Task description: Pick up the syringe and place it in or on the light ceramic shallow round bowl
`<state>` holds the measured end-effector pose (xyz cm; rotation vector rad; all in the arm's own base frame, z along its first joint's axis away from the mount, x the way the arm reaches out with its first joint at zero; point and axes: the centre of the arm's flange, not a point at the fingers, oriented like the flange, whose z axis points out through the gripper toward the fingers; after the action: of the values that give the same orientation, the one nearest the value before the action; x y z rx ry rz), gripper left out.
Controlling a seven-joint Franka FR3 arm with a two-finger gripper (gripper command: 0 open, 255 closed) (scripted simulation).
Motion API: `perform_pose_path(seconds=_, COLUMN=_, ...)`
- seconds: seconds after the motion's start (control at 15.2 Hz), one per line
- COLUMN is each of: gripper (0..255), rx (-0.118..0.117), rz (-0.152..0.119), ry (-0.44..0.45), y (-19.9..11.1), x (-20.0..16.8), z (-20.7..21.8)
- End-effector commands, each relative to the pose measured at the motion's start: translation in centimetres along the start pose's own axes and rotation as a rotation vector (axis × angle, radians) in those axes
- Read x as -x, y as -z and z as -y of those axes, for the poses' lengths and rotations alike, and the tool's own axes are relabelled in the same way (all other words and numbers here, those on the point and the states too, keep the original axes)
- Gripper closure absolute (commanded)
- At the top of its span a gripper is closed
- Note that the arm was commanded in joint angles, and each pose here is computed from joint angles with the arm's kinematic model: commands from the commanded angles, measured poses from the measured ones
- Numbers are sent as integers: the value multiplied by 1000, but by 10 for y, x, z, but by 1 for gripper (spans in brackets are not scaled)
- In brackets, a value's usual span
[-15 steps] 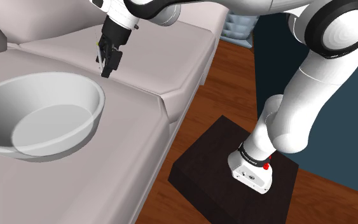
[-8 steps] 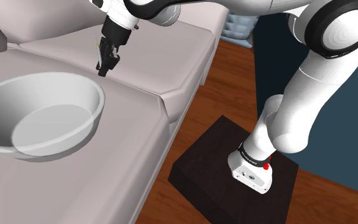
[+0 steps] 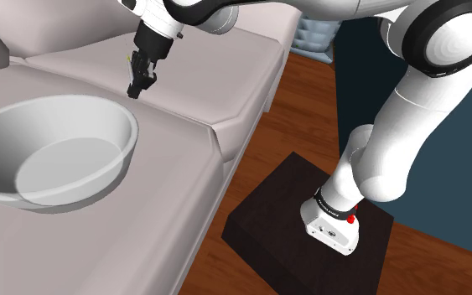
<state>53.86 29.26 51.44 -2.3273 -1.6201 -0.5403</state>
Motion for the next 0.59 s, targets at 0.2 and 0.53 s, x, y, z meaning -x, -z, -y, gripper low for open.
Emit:
perform_pose_path(seconds=0.2, gripper=255, rx=-1, rz=1, ry=-1, y=18, x=-9, z=-1)
perform_pose_path(seconds=0.53, gripper=255, rx=-1, rz=1, ry=-1, y=42, x=-20, z=-1)
